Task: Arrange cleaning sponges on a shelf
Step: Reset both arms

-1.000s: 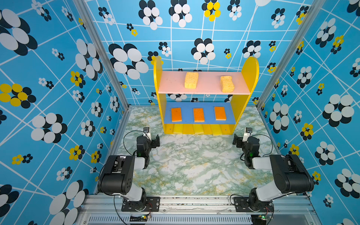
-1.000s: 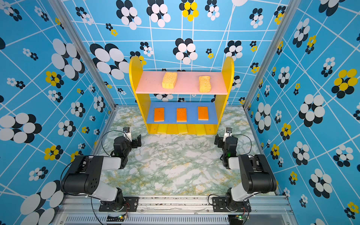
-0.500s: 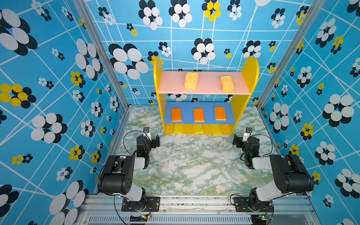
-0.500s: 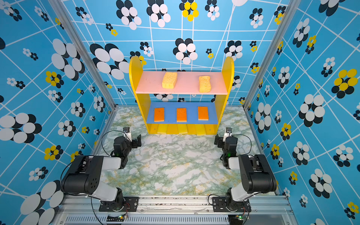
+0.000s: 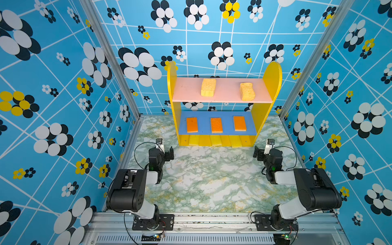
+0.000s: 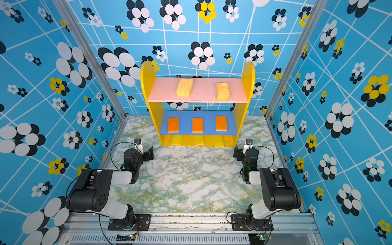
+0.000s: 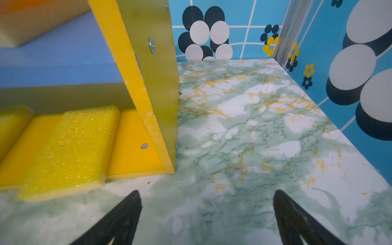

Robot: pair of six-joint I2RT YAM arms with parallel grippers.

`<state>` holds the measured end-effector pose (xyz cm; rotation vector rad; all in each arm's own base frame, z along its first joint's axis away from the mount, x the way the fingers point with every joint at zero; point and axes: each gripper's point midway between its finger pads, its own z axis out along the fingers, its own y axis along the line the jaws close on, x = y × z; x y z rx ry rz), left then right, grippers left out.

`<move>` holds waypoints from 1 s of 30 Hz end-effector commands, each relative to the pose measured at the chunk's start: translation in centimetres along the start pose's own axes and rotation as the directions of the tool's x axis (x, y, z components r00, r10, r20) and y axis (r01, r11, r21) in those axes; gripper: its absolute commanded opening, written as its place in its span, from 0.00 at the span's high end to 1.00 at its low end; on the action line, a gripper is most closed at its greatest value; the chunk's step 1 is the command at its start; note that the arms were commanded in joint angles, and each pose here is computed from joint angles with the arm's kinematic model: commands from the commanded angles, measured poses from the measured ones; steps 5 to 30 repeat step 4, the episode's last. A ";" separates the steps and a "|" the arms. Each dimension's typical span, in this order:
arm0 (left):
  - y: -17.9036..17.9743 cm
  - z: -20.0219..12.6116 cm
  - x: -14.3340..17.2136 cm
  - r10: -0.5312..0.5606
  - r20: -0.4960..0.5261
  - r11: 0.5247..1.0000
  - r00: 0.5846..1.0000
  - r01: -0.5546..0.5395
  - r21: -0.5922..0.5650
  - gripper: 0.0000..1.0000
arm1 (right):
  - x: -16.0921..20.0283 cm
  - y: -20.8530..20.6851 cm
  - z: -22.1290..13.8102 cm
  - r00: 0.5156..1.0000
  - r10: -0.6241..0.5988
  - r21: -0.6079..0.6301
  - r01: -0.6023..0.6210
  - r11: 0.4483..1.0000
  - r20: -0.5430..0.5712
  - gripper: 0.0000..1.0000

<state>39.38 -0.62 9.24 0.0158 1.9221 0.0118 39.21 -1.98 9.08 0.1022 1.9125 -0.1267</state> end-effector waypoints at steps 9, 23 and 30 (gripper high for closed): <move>0.1 0.3 -0.4 -0.013 0.009 1.000 1.000 0.013 -0.006 0.01 | -0.5 0.2 0.3 1.000 0.010 -0.009 -0.010 1.000 0.004 0.01; 0.1 0.3 -0.4 -0.013 0.009 1.000 1.000 0.013 -0.006 0.01 | -0.5 0.2 0.3 1.000 0.010 -0.009 -0.010 1.000 0.004 0.01; 0.1 0.3 -0.4 -0.013 0.009 1.000 1.000 0.013 -0.006 0.01 | -0.5 0.2 0.3 1.000 0.010 -0.009 -0.010 1.000 0.004 0.01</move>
